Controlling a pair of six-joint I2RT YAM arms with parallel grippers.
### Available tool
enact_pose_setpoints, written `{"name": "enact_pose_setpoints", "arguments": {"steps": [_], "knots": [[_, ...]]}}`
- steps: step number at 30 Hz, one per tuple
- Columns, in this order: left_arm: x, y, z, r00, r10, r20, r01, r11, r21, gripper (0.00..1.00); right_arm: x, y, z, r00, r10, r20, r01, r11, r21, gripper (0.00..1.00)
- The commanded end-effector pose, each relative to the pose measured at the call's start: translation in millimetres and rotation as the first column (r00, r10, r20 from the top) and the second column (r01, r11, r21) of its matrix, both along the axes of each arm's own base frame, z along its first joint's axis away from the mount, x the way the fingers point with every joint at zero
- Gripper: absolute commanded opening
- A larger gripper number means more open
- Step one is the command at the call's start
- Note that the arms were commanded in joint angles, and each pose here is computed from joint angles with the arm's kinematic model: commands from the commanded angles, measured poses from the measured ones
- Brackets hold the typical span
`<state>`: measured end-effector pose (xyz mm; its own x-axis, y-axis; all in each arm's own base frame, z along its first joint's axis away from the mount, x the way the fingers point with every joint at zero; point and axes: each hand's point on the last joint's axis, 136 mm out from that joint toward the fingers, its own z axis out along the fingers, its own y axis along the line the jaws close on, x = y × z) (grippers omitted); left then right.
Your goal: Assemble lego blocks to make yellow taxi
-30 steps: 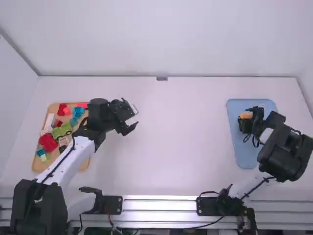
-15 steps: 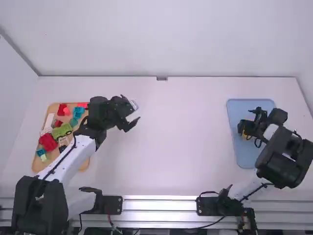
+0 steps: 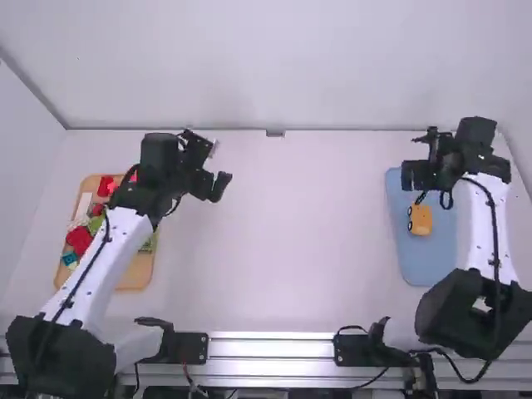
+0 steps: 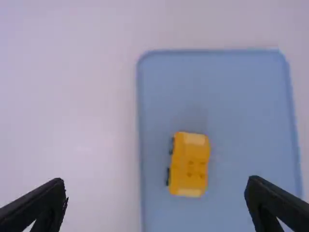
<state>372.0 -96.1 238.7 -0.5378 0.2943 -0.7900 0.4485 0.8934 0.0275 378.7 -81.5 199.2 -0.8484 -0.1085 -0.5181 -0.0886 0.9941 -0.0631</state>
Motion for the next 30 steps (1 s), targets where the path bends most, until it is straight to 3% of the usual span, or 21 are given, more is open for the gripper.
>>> {"name": "enact_pose_setpoints", "arguments": {"steps": [1,5,6,7,13,24,30], "knots": [[1,-2,18,0.998,0.059,0.025,-0.06,0.997,0.04,0.99,8.8,38,18,0.994,0.1,0.047,-0.1,0.995,0.004,0.98],[-5,-1,25,0.993,0.1,0.065,-0.106,0.988,0.108,0.99,13.5,102,25,0.962,0.263,0.077,-0.263,0.965,-0.007,0.99],[-5,-1,25,0.993,0.1,0.065,-0.106,0.988,0.108,0.99,13.5,102,25,0.962,0.263,0.077,-0.263,0.965,-0.007,0.99],[-8,0,25,0.991,0.11,0.071,-0.119,0.985,0.127,0.99,14.8,125,27,0.943,0.318,0.092,-0.319,0.948,-0.013,0.99],[-14,5,23,0.991,0.11,0.07,-0.12,0.98,0.158,0.99,9.0,199,35,0.8,0.586,0.128,-0.575,0.81,-0.115,0.99],[-20,42,35,0.954,0.267,0.135,-0.266,0.964,-0.029,0.86,14.2,128,50,0.917,0.325,0.231,-0.295,0.943,-0.155,0.86],[-27,75,43,0.9,0.394,0.187,-0.376,0.918,-0.124,0.77,9.0,94,60,0.931,0.175,0.319,-0.147,0.983,-0.111,0.78]]}}
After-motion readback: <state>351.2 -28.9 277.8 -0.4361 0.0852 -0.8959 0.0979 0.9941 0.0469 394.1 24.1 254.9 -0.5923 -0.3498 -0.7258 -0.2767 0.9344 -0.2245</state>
